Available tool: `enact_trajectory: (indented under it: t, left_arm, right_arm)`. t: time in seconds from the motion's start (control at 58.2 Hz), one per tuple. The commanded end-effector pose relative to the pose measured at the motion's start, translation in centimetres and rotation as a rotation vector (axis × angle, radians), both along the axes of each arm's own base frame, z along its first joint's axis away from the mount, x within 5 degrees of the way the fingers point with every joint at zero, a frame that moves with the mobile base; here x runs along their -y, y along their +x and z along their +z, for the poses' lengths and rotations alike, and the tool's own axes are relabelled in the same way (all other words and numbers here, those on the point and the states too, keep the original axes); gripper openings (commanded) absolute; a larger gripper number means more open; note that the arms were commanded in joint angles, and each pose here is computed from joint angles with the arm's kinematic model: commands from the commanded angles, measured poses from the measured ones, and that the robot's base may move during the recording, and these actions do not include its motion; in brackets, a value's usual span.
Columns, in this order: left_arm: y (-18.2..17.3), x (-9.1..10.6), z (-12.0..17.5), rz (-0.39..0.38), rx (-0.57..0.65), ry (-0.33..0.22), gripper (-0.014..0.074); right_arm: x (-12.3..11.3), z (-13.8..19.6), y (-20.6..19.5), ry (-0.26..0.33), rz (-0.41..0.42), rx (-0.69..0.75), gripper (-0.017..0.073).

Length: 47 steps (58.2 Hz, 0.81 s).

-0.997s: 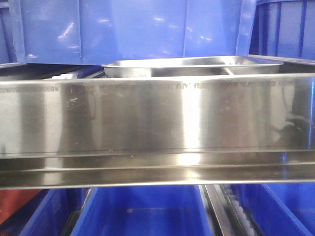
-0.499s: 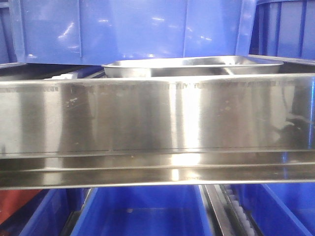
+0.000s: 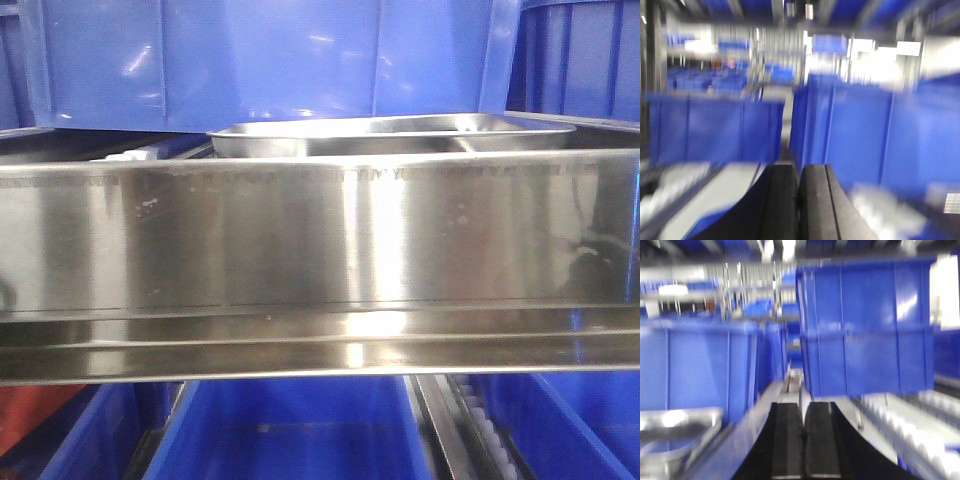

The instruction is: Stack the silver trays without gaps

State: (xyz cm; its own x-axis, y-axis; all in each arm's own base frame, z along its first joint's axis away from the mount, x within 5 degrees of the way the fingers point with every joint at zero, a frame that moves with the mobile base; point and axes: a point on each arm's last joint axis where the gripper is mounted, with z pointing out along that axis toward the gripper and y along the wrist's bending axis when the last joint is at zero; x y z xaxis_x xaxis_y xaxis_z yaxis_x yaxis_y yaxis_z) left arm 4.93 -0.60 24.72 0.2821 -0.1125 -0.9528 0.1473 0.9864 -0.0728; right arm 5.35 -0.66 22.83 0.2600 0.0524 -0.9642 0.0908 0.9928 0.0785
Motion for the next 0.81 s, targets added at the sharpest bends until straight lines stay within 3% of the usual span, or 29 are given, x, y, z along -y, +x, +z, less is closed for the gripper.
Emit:
enact_trajectory:
  t: [0.0, 0.138, 0.275, 0.344, 0.464, 0.653, 0.791]
  left_arm:
    - [-1.0, -0.2, 3.3, -0.011, 0.097, -0.060, -0.0009]
    - [-3.0, -0.3, 7.2, -0.020, -0.015, -0.006, -0.0009]
    - [-4.1, -0.6, 10.1, 0.019, -0.079, 0.074, -0.0009]
    - [-4.3, -0.7, 11.5, 0.026, -0.091, 0.085, -0.0009]
    - [-3.8, -0.6, 13.6, 0.029, -0.164, 0.102, -0.0009]
    - [-1.0, -0.2, 16.4, 0.014, -0.342, 0.136, -0.0009]
    - [1.9, 0.4, 18.4, -0.015, -0.469, 0.142, -0.0009]
  right_arm:
    - [0.1, 0.8, -0.3, 0.033, 0.000, 0.092, -0.0079]
    - [-0.1, 4.1, -1.1, 0.119, 0.041, 0.149, -0.0079]
    - [-0.5, 8.3, -2.9, 0.121, 0.069, 0.072, -0.0079]
    - [-0.8, 10.3, -4.0, 0.119, 0.081, 0.035, -0.0079]
    - [-1.1, 13.3, -4.9, 0.121, 0.098, -0.121, -0.0079]
    - [-1.2, 17.7, -2.9, 0.137, 0.110, -0.406, -0.0079]
    - [-1.1, 20.5, 0.0, 0.089, 0.122, -0.649, -0.0079]
